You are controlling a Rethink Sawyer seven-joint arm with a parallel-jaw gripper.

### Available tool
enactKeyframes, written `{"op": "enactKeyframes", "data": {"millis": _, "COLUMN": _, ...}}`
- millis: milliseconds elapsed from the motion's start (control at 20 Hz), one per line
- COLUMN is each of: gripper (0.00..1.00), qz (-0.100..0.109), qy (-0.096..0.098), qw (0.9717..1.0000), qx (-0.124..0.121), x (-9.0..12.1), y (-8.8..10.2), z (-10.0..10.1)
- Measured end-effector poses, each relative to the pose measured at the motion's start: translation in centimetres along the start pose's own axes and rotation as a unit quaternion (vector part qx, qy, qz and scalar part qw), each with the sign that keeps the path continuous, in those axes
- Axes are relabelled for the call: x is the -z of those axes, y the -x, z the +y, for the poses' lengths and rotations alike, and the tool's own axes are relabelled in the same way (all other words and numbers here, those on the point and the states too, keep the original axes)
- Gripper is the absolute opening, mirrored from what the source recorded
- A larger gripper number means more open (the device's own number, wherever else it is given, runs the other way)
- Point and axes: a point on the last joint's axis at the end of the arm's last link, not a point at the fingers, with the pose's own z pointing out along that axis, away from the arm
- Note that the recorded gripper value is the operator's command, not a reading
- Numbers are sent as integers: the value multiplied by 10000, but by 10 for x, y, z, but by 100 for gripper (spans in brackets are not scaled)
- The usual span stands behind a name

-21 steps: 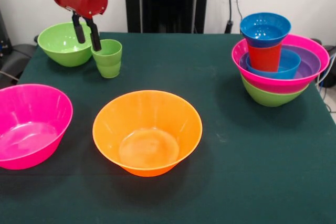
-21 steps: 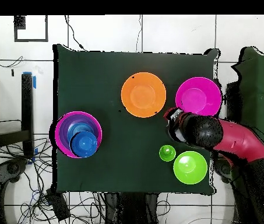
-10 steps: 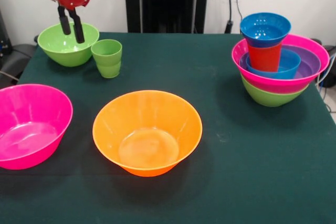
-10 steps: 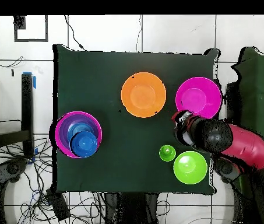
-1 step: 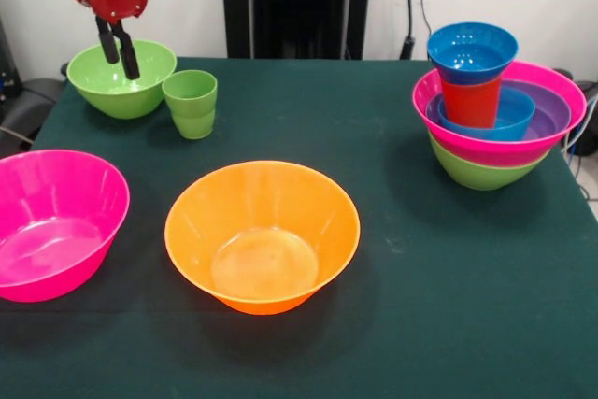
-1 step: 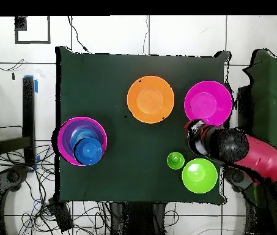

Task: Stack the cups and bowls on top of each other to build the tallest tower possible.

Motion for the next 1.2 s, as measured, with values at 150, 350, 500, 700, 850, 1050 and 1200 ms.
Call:
{"op": "enactKeyframes", "data": {"millis": 150, "gripper": 100, "qz": 95, "qy": -19, "qw": 9999, "qx": -70, "x": -9, "y": -1, "z": -6}}
{"op": "enactKeyframes", "data": {"millis": 350, "gripper": 100, "qz": 304, "qy": -29, "qw": 9994, "qx": -157, "x": -27, "y": -6, "z": -13}}
{"op": "enactKeyframes", "data": {"millis": 500, "gripper": 100, "qz": 439, "qy": -39, "qw": 9988, "qx": -200, "x": -39, "y": -11, "z": -18}}
{"op": "enactKeyframes", "data": {"millis": 700, "gripper": 100, "qz": 615, "qy": -49, "qw": 9977, "qx": -279, "x": -54, "y": -15, "z": -26}}
{"op": "enactKeyframes", "data": {"millis": 850, "gripper": 100, "qz": 715, "qy": -56, "qw": 9968, "qx": -361, "x": -63, "y": -16, "z": -34}}
{"op": "enactKeyframes", "data": {"millis": 1050, "gripper": 100, "qz": 825, "qy": -74, "qw": 9954, "qx": -479, "x": -73, "y": -16, "z": -47}}
{"op": "enactKeyframes", "data": {"millis": 1200, "gripper": 100, "qz": 894, "qy": -93, "qw": 9942, "qx": -585, "x": -79, "y": -15, "z": -59}}
